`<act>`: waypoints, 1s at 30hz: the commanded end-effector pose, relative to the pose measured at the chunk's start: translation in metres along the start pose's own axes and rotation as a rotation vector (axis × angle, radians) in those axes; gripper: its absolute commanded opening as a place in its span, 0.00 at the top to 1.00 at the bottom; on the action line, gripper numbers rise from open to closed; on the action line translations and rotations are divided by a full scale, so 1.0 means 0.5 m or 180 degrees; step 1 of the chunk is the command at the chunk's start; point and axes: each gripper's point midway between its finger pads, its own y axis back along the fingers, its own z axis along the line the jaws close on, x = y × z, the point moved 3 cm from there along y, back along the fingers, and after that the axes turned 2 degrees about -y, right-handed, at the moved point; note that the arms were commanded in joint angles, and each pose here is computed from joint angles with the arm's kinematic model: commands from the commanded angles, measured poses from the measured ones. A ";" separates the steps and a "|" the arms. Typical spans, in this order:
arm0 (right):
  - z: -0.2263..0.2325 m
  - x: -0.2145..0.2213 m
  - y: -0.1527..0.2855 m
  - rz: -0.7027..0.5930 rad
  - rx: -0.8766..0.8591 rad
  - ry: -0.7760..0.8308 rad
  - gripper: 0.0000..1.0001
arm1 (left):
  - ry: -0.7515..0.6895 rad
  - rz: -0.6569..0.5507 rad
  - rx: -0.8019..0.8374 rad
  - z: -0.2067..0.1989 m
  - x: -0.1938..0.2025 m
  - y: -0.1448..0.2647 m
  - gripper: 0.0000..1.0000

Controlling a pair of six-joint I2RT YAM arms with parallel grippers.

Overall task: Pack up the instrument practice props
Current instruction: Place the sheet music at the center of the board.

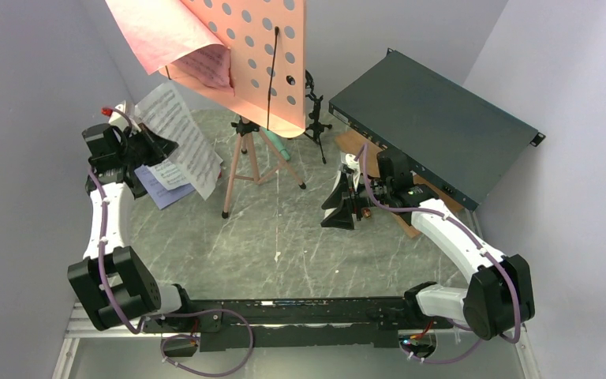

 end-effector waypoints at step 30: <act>0.009 -0.045 0.008 -0.0119 -0.0028 0.0328 0.35 | 0.0283 0.0736 -0.2425 0.242 0.041 -0.108 0.92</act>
